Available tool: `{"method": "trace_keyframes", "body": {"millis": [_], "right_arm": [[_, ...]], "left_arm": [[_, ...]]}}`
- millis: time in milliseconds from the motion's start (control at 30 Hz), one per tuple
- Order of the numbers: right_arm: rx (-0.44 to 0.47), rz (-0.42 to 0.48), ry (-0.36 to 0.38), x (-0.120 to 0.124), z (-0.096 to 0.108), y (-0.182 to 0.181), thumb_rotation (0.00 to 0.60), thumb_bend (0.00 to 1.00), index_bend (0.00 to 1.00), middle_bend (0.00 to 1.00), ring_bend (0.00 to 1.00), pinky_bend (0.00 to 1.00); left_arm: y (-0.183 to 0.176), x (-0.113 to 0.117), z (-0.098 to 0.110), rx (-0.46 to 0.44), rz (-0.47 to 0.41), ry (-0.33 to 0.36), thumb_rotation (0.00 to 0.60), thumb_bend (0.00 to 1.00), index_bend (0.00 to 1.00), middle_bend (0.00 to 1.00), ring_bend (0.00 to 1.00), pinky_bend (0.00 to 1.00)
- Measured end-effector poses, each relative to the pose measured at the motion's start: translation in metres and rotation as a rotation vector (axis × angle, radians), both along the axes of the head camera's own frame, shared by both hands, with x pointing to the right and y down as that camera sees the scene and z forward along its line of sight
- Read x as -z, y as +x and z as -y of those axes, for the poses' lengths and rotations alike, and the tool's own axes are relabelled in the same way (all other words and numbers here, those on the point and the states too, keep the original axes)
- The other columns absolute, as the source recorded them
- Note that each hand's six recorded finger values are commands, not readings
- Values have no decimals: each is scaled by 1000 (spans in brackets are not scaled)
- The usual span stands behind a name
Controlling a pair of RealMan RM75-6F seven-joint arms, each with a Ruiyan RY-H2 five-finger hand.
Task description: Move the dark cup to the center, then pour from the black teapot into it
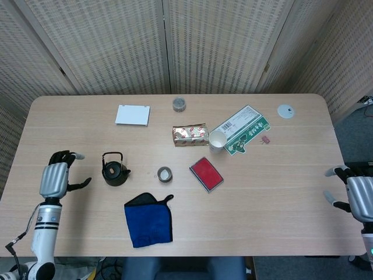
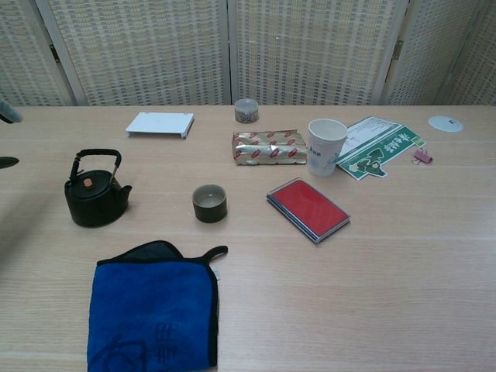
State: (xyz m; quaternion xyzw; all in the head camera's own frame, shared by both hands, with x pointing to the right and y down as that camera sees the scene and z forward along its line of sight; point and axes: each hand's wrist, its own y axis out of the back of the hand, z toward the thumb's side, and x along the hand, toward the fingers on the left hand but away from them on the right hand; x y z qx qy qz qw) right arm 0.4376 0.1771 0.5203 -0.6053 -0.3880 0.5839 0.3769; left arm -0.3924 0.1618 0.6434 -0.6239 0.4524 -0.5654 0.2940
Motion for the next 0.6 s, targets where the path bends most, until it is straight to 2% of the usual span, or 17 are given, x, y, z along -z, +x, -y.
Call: {"method": "trace_keyframes", "body": {"millis": [300,600], "right_arm": [[9,9,11,-15,-16,-8,600,194,438,381,318,370],[3,36,-8,-29,-36,-15,600,195,439,380,318,370]], "left_arm": [[-17,37,-40,10,60,26,577,194,335,270,172,89],[-15,52,-67,15,67,11,579,193,347,270,178,89]]}}
